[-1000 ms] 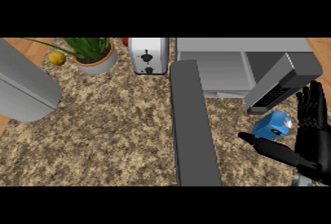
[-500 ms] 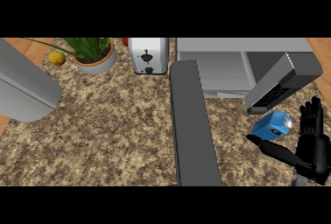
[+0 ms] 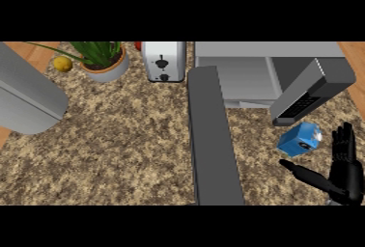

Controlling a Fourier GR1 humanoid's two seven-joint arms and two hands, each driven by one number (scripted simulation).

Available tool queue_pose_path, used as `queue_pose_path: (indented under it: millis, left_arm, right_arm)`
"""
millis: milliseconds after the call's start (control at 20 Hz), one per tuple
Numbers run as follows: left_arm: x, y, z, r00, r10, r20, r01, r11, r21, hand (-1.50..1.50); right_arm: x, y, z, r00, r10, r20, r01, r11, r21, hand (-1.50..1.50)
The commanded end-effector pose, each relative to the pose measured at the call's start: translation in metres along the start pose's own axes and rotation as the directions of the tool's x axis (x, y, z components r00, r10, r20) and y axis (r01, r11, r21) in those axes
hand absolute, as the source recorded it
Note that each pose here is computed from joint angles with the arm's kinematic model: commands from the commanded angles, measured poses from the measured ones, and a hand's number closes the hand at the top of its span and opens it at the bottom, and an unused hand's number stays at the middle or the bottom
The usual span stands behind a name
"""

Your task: Pick up the milk, place it into the microwave and close the microwave

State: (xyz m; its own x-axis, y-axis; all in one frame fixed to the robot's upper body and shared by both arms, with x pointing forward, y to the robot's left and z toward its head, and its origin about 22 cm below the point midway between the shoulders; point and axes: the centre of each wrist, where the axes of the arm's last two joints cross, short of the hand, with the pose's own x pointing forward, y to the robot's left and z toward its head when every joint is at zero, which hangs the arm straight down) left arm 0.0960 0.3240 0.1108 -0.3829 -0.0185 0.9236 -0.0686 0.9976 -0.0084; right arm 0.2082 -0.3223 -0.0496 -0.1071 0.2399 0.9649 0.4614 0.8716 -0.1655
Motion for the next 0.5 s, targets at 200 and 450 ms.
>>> queue_pose_path:
  millis: [200,450]
  left_arm:
    - [-0.002,0.0,-0.006,1.0,0.014,-0.01,-0.014,1.0,-0.02,-1.5]
    - [0.016,0.013,-0.006,1.0,0.004,0.011,-0.004,1.0,0.004,-1.5]
  right_arm:
    - [-0.049,0.002,-0.008,1.0,0.025,0.002,-0.025,1.0,0.01,-1.5]
    - [-0.055,-0.008,-0.008,1.0,0.026,-0.016,-0.026,1.0,-0.008,-1.5]
